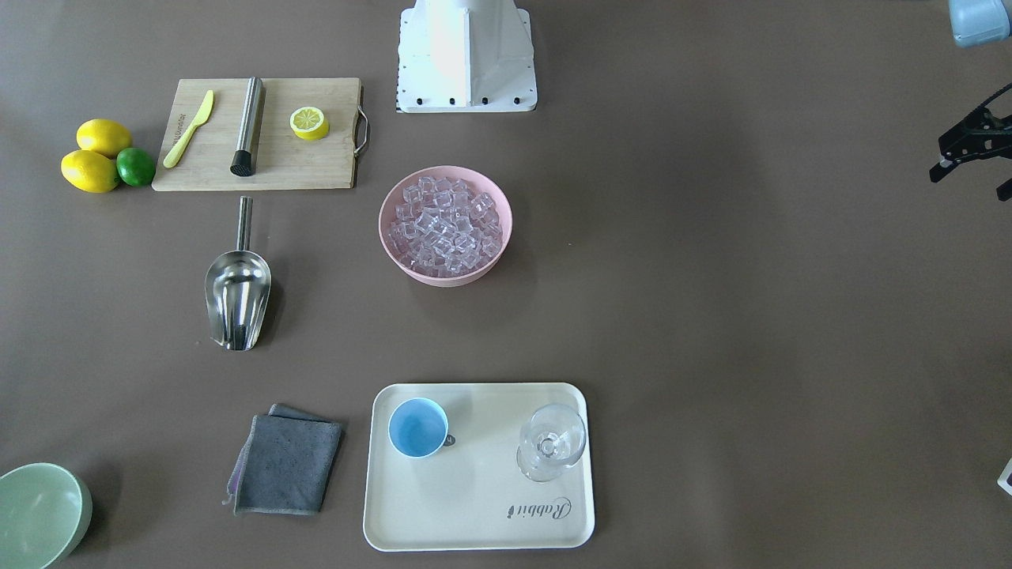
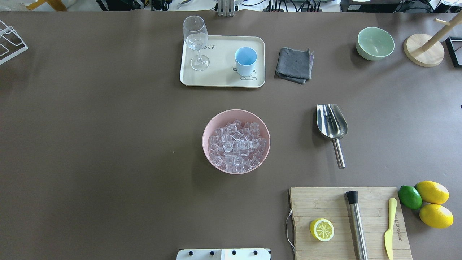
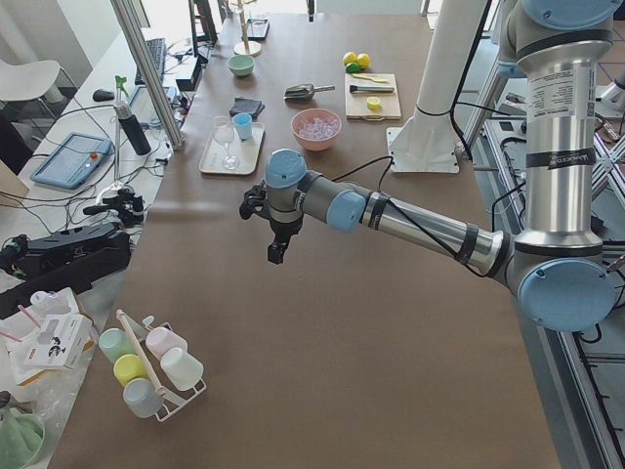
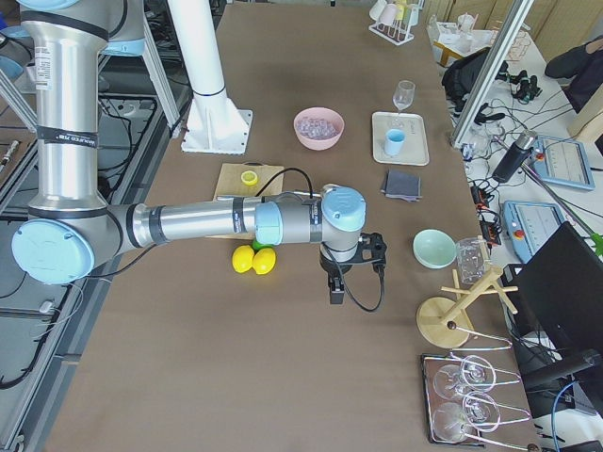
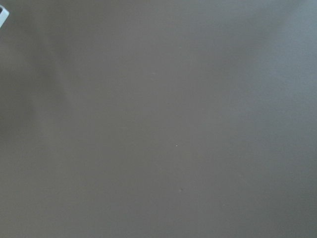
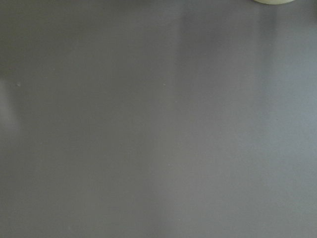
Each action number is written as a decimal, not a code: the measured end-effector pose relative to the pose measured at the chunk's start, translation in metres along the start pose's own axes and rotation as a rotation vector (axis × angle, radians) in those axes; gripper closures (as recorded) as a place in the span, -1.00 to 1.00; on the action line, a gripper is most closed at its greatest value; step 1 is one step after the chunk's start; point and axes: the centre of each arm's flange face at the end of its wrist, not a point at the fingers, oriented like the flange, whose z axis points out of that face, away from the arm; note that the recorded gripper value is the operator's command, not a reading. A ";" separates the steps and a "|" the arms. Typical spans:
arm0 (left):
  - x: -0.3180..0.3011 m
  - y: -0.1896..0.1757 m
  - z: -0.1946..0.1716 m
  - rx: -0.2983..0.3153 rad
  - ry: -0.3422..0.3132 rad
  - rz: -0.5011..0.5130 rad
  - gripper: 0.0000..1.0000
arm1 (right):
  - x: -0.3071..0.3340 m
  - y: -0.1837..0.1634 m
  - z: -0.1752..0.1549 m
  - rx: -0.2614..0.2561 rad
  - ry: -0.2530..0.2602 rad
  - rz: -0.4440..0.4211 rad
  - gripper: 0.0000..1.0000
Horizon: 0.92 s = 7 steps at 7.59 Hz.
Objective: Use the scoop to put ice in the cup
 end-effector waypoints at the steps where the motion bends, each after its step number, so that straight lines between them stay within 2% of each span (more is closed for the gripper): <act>1: 0.014 -0.005 0.005 0.010 0.013 0.050 -0.97 | -0.037 -0.004 0.003 -0.006 -0.011 -0.006 -0.98; 3: 0.040 -0.010 0.017 0.042 0.041 0.157 -0.97 | -0.108 -0.012 0.014 -0.022 -0.022 0.017 -0.98; 6: 0.076 -0.014 0.026 0.121 0.096 0.326 -0.96 | -0.203 -0.016 0.043 -0.080 -0.049 0.147 -0.98; 7: 0.091 -0.014 0.033 0.134 0.121 0.378 -0.96 | -0.225 -0.012 0.054 -0.106 -0.055 0.161 -0.98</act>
